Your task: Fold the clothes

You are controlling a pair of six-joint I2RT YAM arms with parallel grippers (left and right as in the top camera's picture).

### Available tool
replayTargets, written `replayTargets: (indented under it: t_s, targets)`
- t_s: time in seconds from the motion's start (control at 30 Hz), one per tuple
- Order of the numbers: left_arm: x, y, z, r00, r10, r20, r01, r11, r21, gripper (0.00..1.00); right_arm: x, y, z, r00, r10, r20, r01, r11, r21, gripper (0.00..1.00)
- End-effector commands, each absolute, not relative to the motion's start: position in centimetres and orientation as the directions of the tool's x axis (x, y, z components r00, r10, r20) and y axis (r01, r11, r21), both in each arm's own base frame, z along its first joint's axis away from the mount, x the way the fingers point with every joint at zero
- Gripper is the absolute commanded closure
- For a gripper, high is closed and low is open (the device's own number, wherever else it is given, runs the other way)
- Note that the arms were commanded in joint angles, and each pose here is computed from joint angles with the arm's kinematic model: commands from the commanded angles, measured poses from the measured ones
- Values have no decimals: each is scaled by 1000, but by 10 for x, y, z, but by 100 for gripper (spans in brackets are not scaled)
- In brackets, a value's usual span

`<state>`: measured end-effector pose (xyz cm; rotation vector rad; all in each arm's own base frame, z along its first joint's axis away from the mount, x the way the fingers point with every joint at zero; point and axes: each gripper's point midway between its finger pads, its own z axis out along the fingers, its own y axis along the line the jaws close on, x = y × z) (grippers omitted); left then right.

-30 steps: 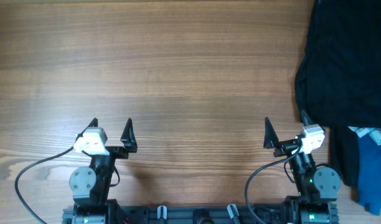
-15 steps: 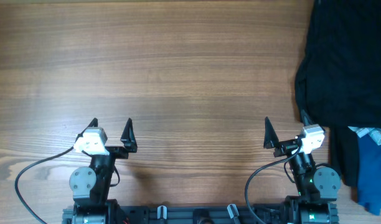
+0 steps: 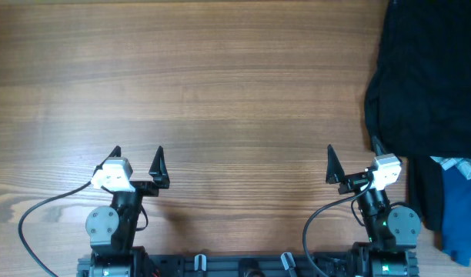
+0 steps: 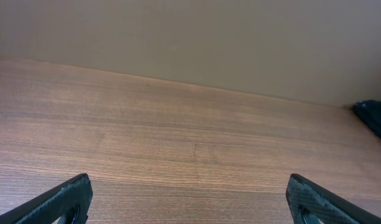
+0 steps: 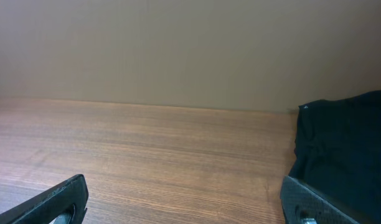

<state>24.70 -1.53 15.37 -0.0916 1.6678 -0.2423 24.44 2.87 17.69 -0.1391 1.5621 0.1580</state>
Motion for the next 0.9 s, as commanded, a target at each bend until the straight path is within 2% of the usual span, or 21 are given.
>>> replayTargets:
  t_s: [0.0, 0.63, 0.87]
  targets:
    - [247, -15, 150, -123, -208, -970, 79, 973, -218, 0, 244, 28, 178, 11, 2, -1000, -184, 983, -1, 0]
    - [247, -16, 150, -124, -208, -970, 79, 973, -219, 0, 244, 29, 178, 12, 3, -1000, -188, 982, 1, 0]
    - [247, -16, 152, -115, -208, -971, 85, 972, -218, 0, 233, 55, 218, 171, 27, -985, -340, 940, -33, 0]
